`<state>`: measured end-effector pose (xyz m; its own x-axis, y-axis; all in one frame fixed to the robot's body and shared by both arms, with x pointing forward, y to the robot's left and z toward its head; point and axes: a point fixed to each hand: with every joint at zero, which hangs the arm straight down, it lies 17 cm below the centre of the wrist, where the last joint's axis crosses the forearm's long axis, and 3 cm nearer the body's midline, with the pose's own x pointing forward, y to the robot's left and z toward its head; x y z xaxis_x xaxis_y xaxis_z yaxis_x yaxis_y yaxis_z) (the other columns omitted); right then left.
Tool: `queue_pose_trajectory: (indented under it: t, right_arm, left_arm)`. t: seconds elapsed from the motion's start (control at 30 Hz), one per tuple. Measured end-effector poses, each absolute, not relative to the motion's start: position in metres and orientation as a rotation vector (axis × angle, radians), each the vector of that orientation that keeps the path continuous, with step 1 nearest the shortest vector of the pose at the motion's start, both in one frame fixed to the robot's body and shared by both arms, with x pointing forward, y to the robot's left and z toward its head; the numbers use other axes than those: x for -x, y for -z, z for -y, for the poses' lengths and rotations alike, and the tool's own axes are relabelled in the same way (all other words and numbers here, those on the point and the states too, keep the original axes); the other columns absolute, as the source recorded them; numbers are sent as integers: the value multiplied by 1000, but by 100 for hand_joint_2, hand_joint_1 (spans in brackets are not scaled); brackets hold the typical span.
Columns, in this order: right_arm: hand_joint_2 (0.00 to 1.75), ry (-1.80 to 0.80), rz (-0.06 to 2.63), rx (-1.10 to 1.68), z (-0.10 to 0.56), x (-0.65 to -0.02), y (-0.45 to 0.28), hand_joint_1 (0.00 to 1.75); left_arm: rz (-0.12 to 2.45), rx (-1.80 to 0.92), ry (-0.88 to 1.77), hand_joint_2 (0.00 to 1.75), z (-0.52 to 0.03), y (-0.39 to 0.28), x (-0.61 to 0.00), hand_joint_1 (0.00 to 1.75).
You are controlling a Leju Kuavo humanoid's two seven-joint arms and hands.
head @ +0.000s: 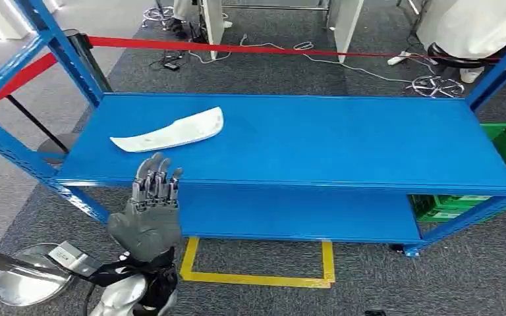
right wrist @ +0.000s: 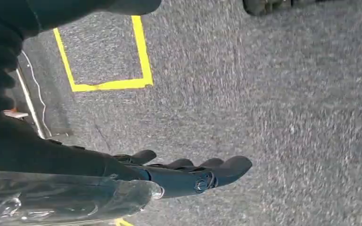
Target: Take the parts from the cabinet and place them on the table.
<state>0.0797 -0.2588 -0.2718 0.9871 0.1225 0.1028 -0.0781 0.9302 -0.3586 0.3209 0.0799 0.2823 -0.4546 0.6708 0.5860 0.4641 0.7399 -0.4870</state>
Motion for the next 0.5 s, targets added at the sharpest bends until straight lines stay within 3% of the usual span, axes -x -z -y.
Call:
queue_pose_trajectory:
  t: [0.5]
  right_arm:
    - [175, -142, 266, 279, 242, -103, 270, 0]
  left_arm:
    - [2127, 861, -326, 0, -81, -277, -322, 0]
